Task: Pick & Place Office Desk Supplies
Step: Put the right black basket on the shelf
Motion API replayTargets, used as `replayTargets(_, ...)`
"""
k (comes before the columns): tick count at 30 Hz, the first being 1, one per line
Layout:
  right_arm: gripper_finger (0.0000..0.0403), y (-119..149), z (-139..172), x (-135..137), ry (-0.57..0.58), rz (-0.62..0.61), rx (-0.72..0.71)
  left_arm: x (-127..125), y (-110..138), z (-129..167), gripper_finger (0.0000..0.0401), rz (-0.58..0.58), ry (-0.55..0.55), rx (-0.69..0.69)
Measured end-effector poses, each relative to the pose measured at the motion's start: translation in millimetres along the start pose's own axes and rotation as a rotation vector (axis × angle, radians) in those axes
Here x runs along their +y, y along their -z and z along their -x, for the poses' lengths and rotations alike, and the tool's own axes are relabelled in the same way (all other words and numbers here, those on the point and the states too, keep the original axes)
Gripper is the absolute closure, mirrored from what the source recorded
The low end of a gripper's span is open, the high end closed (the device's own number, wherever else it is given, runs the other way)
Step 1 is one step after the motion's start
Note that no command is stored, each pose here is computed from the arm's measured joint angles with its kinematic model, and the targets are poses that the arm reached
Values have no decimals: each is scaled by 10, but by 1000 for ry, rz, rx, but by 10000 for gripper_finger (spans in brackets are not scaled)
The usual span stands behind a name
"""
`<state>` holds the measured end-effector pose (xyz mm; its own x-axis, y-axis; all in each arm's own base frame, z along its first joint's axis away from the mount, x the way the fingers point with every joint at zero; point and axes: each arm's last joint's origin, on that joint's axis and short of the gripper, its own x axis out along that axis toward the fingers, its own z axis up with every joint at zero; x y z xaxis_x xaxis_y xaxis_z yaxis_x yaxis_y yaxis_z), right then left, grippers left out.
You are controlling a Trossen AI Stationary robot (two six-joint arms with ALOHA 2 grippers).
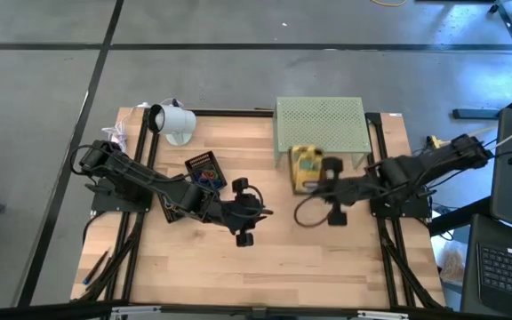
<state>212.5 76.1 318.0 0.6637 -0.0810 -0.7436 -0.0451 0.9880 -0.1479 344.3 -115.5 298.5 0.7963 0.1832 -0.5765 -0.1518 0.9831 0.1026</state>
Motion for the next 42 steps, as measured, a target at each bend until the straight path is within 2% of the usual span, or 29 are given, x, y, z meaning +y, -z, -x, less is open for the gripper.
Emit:
replayTargets(3,401,56,109,-195,112,3,114,6,4,0,278,-3,-17,1)
replayTargets(6,401,153,207,-379,171,-2,211,8,10,0,278,-23,-21,7)
replayTargets(15,400,384,422,-820,210,37,352,28,7,-2,278,-73,-75,-2)
replayTargets(21,399,513,389,-1104,238,-23,425,48,4,-12,278,-73,-81,-1)
replayTargets(27,397,672,353,-1343,250,-31,507,50,7,-12,278,-75,-80,3)
replayTargets(32,397,741,394,-1491,219,-61,492,49,11,-13,278,-77,-76,7)
replayTargets(42,395,856,475,-1727,254,-138,464,48,11,-13,278,-77,-74,8)
